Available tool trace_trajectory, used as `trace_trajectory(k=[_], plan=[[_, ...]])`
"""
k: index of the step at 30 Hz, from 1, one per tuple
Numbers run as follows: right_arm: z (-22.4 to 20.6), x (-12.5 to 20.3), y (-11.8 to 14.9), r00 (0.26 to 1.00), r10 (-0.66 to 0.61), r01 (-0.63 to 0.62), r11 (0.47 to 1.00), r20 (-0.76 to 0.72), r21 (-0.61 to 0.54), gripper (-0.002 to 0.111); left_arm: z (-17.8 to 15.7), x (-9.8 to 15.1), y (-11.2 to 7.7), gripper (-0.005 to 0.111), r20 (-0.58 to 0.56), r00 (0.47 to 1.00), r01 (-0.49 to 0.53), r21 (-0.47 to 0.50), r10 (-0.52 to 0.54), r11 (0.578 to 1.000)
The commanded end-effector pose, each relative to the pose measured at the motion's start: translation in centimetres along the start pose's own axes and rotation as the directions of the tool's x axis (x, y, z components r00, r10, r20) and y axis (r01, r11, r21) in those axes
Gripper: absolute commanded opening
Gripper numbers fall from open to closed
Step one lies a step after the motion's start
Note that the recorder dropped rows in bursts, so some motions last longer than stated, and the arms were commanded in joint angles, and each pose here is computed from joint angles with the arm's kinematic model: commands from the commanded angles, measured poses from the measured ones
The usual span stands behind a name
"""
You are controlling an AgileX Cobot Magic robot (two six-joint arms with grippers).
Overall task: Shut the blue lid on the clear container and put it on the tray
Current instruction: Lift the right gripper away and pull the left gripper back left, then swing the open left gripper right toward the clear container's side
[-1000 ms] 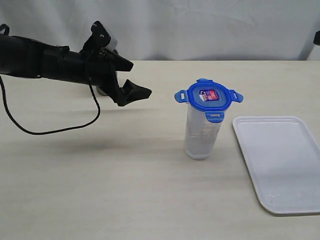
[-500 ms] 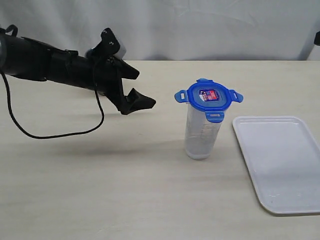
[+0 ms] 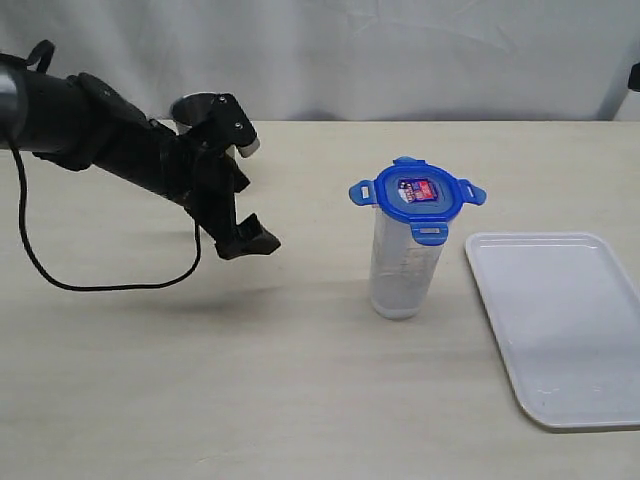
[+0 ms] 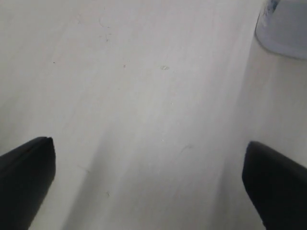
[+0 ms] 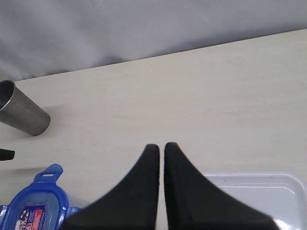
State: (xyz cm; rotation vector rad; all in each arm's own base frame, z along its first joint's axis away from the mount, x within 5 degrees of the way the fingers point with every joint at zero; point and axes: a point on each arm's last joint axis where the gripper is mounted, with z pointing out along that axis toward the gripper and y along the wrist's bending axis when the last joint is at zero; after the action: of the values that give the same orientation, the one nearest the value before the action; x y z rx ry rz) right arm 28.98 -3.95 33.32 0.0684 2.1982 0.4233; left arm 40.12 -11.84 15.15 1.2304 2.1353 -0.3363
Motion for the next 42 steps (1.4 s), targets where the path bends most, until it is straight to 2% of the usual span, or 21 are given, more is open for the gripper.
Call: trace_trajectory(k=[1, 6, 11, 14, 17, 21, 24, 28, 33, 38, 42], plan=[[0.0, 0.0, -0.2, 1.0, 0.003, -0.003, 1.0, 0.006, 0.009, 0.004, -1.0, -0.8, -0.1, 0.1, 0.001, 1.0, 0.031, -0.025, -0.031, 0.999], [0.0, 0.0, -0.2, 1.0, 0.003, -0.003, 1.0, 0.006, 0.009, 0.004, -1.1, -1.0, -0.3, 0.1, -0.089, 0.995, 0.029, -0.119, -0.04, 0.992], [0.0, 0.0, -0.2, 1.0, 0.003, -0.003, 1.0, 0.006, 0.009, 0.004, -0.7, -1.5, -0.8, 0.1, -0.183, 0.983, -0.021, -0.239, -0.024, 0.971], [0.0, 0.0, -0.2, 1.0, 0.003, -0.003, 1.0, 0.006, 0.009, 0.004, -0.4, -2.3, -1.1, 0.1, -0.149, 0.986, 0.021, -0.319, -0.072, 0.948], [0.0, 0.0, -0.2, 1.0, 0.003, -0.003, 1.0, 0.006, 0.009, 0.004, 0.0, -3.1, -1.4, 0.1, -0.041, 0.992, 0.098, -0.37, -0.122, 0.924], [0.0, 0.0, -0.2, 1.0, 0.003, -0.003, 1.0, 0.006, 0.009, 0.004, 0.5, -2.8, -1.9, 0.1, 0.11, 0.983, 0.179, -0.396, -0.147, 0.9], [0.0, 0.0, -0.2, 1.0, 0.003, -0.003, 1.0, 0.006, 0.009, 0.004, 0.8, -2.0, -2.4, 0.1, 0.142, 0.98, 0.184, -0.396, -0.138, 0.9], [0.0, 0.0, -0.2, 1.0, 0.003, -0.003, 1.0, 0.006, 0.009, 0.004, 1.1, -1.1, -3.2, 0.1, 0.175, 0.979, 0.166, -0.366, -0.107, 0.916], [0.0, 0.0, -0.2, 1.0, 0.003, -0.003, 1.0, 0.006, 0.009, 0.004, 0.6, -0.5, -2.9, 0.1, 0.331, 0.927, 0.268, -0.246, -0.179, 0.932], [0.0, 0.0, -0.2, 1.0, 0.003, -0.003, 1.0, 0.006, 0.009, 0.004, -0.9, 0.1, -2.7, 0.1, 0.474, 0.866, 0.183, 0.001, -0.162, 0.983], [0.0, 0.0, -0.2, 1.0, 0.003, -0.003, 1.0, 0.006, 0.009, 0.004, -1.7, 0.4, -2.4, 0.1, 0.518, 0.844, 0.137, 0.051, -0.143, 0.989]])
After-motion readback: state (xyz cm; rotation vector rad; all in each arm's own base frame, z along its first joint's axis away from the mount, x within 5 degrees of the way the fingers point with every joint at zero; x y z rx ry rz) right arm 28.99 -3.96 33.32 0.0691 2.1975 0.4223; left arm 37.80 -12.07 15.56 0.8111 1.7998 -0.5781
